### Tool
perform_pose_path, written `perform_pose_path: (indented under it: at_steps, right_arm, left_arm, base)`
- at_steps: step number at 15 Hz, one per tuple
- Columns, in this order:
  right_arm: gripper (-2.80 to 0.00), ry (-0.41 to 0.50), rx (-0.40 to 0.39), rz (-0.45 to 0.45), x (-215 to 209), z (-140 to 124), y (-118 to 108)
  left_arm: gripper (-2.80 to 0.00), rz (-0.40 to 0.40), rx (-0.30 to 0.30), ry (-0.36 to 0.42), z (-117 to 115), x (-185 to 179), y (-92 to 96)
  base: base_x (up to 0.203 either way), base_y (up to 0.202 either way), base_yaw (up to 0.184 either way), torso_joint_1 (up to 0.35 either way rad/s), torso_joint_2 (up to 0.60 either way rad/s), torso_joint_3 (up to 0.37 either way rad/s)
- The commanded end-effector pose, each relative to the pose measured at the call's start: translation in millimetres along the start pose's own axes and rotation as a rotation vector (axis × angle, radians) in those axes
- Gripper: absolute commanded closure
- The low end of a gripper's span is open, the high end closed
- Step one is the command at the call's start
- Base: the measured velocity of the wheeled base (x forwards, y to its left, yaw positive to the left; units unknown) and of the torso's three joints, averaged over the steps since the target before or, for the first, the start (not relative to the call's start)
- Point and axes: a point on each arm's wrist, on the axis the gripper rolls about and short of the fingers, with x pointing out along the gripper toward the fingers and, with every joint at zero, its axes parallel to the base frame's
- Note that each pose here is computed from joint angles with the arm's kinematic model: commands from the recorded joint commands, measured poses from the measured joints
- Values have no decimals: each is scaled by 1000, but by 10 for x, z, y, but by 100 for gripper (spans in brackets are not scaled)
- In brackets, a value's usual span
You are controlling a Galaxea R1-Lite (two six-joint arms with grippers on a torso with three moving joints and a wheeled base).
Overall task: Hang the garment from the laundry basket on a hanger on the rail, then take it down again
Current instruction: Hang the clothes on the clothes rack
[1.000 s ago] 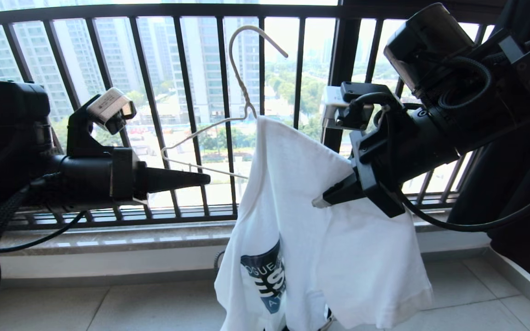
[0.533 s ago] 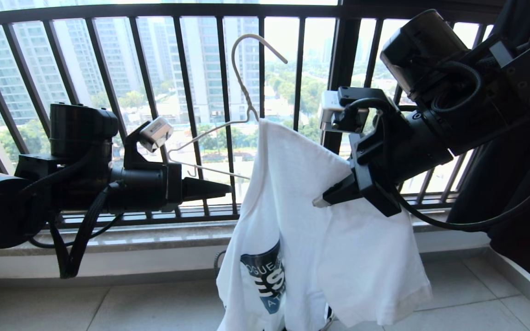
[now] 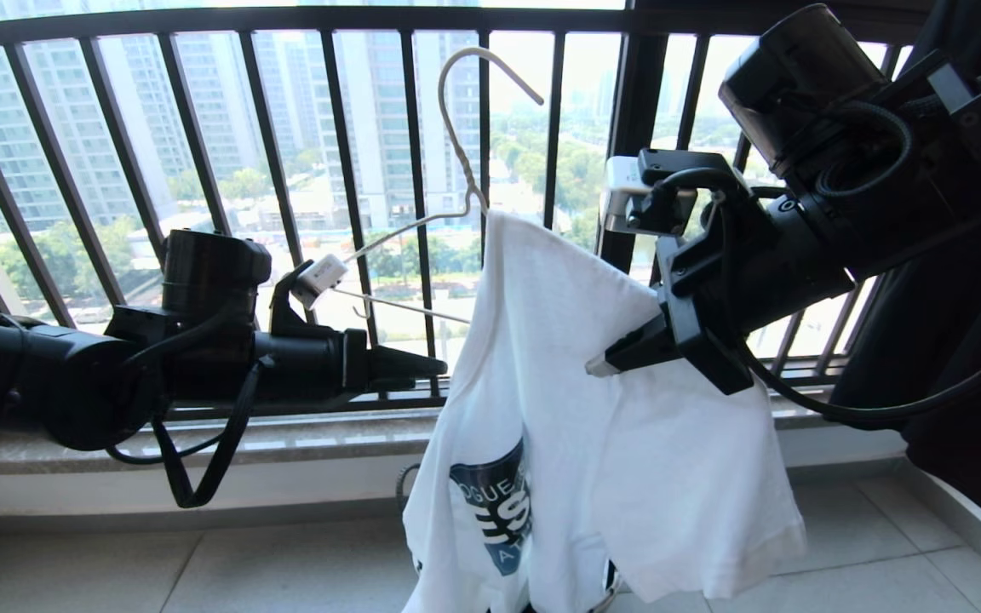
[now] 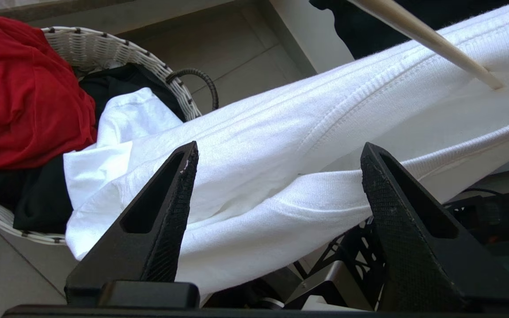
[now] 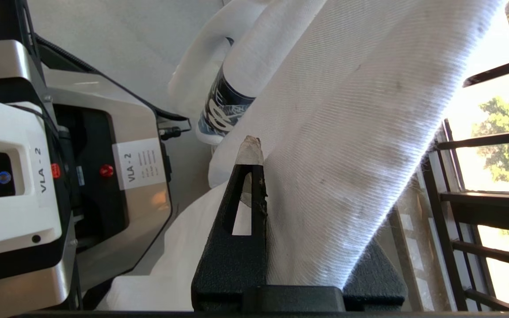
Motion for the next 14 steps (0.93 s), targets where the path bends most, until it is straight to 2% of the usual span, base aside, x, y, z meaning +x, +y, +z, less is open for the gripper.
perform_pose_path:
  at_steps: [1, 4, 7, 10, 12, 14]
  right_arm:
    - [0, -2, -7, 3, -36, 2, 24]
    - [0, -2, -8, 9, -21, 8, 35]
    - [0, 0, -8, 11, 3, 9, 28]
    - [0, 8, 7, -1, -12, -33, -18]
    - [0, 11, 11, -8, -22, -49, -38]
    - [0, 8, 10, -9, -38, -45, -31]
  left_arm:
    - [-280, 0, -19, 23, -37, 95, 83]
    - [-280, -9, -13, 47, -93, 201, 47]
    - [-280, 34, 15, 76, -237, 337, -45]
    - [-280, 38, 152, 128, -425, 301, 7]
    - [-280, 37, 205, 145, -494, 269, 12]
    - [-280, 41, 215, 143, -481, 281, 17]
  base:
    - [0, 0, 0, 0, 0, 0]
    - [0, 0, 0, 0, 0, 0]
    - [0, 0, 0, 0, 0, 0]
    - [0, 0, 0, 0, 0, 0]
    - [0, 0, 0, 0, 0, 0]
    - [0, 0, 0, 0, 0, 0]
